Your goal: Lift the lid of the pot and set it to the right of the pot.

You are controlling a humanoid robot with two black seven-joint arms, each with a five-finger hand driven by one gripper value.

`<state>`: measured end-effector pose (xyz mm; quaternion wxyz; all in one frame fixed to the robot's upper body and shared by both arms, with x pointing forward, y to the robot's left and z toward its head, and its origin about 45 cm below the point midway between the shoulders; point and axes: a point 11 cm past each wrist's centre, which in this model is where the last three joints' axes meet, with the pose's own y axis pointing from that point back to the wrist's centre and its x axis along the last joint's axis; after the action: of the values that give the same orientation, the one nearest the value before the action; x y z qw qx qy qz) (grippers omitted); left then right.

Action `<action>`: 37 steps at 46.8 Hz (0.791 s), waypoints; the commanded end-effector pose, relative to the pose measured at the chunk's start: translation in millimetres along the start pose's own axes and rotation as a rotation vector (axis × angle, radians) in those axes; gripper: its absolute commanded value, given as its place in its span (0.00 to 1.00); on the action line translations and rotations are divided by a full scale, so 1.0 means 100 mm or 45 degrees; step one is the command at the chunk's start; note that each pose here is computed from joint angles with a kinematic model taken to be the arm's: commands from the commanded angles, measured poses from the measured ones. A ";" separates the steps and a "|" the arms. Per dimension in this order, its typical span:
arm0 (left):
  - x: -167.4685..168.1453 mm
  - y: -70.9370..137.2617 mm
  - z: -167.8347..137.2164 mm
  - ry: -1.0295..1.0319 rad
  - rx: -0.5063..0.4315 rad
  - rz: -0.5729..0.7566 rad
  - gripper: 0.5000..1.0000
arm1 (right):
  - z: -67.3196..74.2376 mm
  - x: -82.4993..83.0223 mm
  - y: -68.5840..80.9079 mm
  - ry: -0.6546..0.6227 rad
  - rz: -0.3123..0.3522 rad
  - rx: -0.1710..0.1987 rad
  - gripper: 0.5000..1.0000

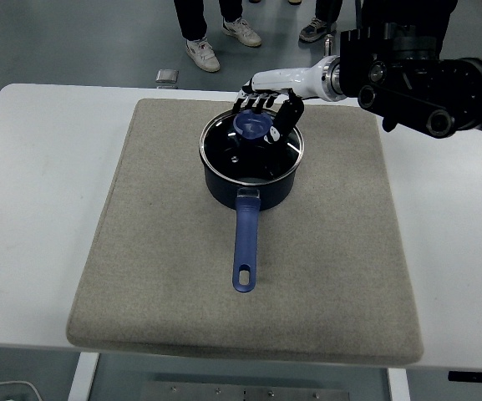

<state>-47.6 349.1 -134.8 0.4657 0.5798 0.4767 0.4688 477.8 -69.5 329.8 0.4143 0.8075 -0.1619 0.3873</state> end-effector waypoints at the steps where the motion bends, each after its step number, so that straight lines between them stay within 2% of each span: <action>1: 0.00 0.00 0.00 0.001 0.000 0.000 1.00 | -0.01 0.02 0.01 0.003 0.000 0.000 0.52; 22: 0.00 0.00 0.00 0.000 0.002 0.000 1.00 | -0.02 0.02 0.01 0.005 -0.005 0.003 0.50; 29: 0.00 0.00 0.00 0.001 0.001 0.000 1.00 | -0.02 0.02 0.01 0.008 -0.011 0.002 0.32; 32: 0.00 0.00 0.00 0.001 0.000 0.000 1.00 | -0.03 0.02 0.01 0.008 -0.014 0.003 0.30; 37: 0.00 0.00 0.01 0.001 0.000 0.000 1.00 | -0.03 0.01 0.01 0.006 -0.019 0.003 0.19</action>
<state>-47.7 349.1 -134.8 0.4654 0.5797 0.4770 0.4688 476.7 -67.5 332.7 0.4156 0.8078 -0.1558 0.3878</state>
